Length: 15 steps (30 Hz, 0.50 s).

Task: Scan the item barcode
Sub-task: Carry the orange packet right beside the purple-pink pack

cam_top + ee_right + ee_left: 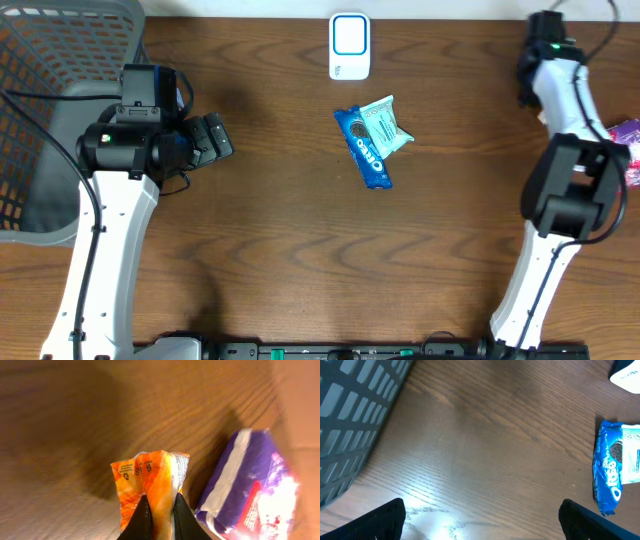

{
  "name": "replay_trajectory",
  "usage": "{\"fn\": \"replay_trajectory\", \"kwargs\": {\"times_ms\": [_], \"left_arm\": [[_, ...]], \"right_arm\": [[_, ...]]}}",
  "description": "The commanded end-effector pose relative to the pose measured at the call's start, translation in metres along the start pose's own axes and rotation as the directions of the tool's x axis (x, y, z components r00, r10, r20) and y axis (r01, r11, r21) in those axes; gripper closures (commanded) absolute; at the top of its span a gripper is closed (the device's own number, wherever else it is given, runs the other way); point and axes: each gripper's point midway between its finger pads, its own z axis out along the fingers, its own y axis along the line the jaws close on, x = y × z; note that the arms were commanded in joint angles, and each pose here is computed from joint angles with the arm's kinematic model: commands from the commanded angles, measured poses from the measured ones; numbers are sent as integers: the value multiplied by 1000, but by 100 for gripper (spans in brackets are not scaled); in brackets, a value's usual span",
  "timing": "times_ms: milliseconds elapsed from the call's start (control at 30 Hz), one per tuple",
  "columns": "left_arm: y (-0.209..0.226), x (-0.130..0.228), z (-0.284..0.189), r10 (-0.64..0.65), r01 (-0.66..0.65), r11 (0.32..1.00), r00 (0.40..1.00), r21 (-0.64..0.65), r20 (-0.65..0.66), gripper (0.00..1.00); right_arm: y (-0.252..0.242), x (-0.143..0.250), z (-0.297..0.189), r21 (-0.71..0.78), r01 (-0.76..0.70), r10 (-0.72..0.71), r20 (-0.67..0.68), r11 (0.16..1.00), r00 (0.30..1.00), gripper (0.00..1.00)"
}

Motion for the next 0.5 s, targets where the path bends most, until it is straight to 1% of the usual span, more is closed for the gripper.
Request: {"fn": "replay_trajectory", "kwargs": {"times_ms": [0, 33, 100, 133, 167, 233, 267, 367, 467], "left_arm": [[2, -2, 0, -4, 4, 1000, 1000, -12, 6, 2], [2, -2, 0, -4, 4, 1000, 1000, -12, 6, 2], [2, -2, 0, -4, 4, 1000, 1000, -12, 6, 2], [2, -2, 0, -4, 4, 1000, 1000, -12, 6, 2], [2, -2, 0, -4, 4, 1000, 1000, -12, 6, 2], [2, -2, 0, -4, 4, 1000, 1000, -12, 6, 2], [2, -2, 0, -4, 4, 1000, 1000, -12, 6, 2], [2, -2, 0, -4, 4, 1000, 1000, -12, 6, 2], [2, -2, 0, -4, 4, 1000, 1000, -12, 6, 2]], "right_arm": [[-4, -7, -3, -157, -144, 142, -24, 977, 990, 98], [-8, -5, 1, -172, -157, 152, -38, 973, 988, 86], [-18, -1, 8, -183, -180, 171, -62, 966, 983, 46], [-22, 1, 11, -179, -189, 178, -73, 966, 981, 29], [-25, 4, 13, -176, -192, 180, -82, 965, 980, 20], [-29, 10, 18, -169, -195, 180, -101, 966, 978, 12], [-29, 12, 19, -167, -195, 178, -108, 967, 978, 10], [-25, 20, 22, -176, -189, 167, -130, 966, 977, 7], [-8, 24, 21, -262, -190, 154, -151, 946, 976, 7]]}}
